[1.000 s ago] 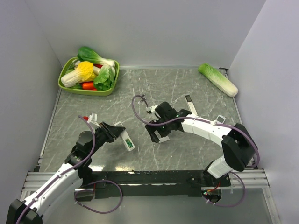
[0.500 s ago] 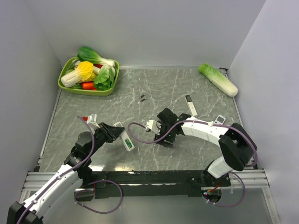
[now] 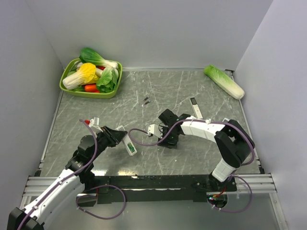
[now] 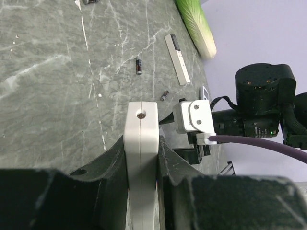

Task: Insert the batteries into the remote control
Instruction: Adjust the battery cover at the center of the board, then pick up the battery cover at the center of the board.

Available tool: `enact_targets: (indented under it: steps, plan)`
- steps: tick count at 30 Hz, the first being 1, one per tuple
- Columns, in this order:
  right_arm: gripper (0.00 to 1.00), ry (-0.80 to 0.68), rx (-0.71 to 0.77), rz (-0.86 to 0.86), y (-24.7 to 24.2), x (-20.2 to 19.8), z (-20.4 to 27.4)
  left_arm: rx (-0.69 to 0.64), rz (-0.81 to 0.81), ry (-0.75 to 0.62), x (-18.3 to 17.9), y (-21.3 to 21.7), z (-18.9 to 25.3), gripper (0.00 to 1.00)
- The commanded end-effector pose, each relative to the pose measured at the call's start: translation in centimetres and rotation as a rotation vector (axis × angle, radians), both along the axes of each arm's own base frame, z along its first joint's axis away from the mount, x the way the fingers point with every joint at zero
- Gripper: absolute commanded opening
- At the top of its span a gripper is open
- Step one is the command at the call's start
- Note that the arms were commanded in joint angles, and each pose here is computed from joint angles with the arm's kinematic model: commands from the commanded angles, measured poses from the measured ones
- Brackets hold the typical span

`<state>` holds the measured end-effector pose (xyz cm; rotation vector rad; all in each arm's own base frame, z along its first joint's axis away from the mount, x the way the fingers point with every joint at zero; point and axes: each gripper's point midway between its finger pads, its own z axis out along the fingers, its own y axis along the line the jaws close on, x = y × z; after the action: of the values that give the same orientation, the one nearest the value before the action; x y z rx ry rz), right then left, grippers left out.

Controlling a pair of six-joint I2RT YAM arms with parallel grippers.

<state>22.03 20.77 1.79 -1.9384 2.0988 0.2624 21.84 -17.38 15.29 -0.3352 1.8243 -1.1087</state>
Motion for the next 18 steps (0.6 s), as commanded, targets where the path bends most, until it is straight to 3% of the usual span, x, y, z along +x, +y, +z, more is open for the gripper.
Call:
enact_targets:
  steps: [1,5,9,11,12,18]
  plan:
    - [0.66,-0.024,0.014,0.039,1.0,1.4,0.1,-0.025,0.001,-0.079,0.5,-0.2,3.1,0.01]
    - [0.62,0.005,0.014,0.030,1.1,1.1,-0.5,-0.026,0.000,-0.075,0.6,-0.3,3.0,0.02]
    - [0.44,0.040,-0.007,0.015,0.7,0.6,-1.2,-0.027,-0.003,-0.072,0.6,-0.3,2.9,0.02]
    - [0.43,0.058,-0.003,0.004,0.8,0.2,-1.3,-0.030,-0.002,-0.071,0.6,-0.4,2.7,0.02]
    - [0.35,0.065,-0.005,-0.004,0.7,0.2,-1.3,-0.033,-0.005,-0.070,0.6,-0.4,2.8,0.02]
    - [0.35,0.126,0.010,-0.122,1.4,-0.3,-0.7,-0.036,-0.012,-0.061,0.5,-0.6,2.6,0.01]
